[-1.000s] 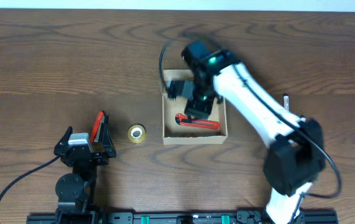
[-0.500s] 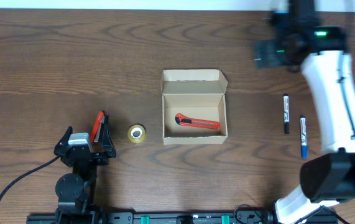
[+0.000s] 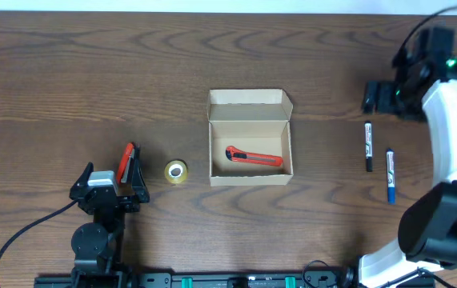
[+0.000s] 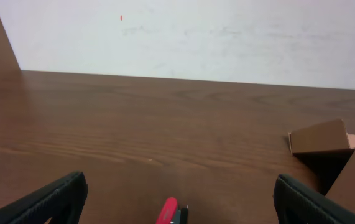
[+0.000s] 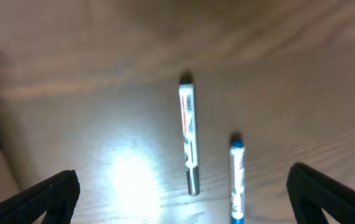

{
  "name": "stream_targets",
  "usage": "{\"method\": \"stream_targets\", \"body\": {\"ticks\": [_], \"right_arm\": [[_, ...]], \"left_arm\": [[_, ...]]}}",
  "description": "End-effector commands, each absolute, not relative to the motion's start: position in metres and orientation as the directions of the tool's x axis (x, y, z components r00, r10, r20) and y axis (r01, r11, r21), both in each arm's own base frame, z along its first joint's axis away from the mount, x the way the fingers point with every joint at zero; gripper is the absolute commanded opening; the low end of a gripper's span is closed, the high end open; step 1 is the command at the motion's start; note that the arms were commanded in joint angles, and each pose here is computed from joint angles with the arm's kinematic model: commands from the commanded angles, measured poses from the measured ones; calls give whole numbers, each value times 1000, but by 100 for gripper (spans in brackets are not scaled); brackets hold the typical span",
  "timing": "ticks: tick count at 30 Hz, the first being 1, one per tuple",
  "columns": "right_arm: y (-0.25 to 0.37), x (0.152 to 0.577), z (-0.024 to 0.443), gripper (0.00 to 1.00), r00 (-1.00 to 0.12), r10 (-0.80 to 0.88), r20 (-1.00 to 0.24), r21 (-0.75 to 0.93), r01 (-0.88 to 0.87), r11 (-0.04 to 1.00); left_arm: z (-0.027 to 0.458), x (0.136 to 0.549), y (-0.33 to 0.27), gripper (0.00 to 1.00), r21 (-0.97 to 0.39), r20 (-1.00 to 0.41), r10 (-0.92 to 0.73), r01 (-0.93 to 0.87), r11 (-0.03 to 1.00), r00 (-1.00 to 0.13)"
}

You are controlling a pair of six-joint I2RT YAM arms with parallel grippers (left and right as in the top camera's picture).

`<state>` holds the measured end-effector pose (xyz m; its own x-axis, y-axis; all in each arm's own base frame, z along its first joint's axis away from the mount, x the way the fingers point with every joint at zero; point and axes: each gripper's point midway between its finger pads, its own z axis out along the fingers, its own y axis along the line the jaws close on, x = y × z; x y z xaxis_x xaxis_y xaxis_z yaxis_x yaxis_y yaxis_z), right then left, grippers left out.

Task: Pack container
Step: 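Move the right gripper back over the black-capped whiteboard marker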

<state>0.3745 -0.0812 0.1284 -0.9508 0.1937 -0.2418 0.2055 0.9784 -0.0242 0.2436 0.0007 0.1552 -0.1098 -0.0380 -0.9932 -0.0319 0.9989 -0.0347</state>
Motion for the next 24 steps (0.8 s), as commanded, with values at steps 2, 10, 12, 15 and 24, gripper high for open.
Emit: {"method": "stream_targets", "body": {"ticks": [2, 10, 12, 15, 24], "right_arm": [[-75, 354, 91, 99, -967, 187, -171, -19, 193, 981], [-74, 340, 65, 99, -982, 140, -129, -26, 145, 989], [-74, 339, 61, 99, -984, 136, -115, -26, 140, 990], [-74, 337, 51, 99, -986, 146, -83, -15, 148, 989], [-78, 343, 33, 99, -988, 156, 1, -3, 156, 988]], "left_arm": [[136, 244, -1, 95, -32, -987, -36, -26, 999, -156], [136, 244, -1, 95, -32, -987, -36, -26, 999, -156], [136, 244, -1, 95, -32, -987, -36, -26, 999, -156], [136, 244, -1, 95, -32, -987, -36, -26, 999, -156], [136, 244, -1, 95, -32, -987, -36, -26, 999, -156]]}}
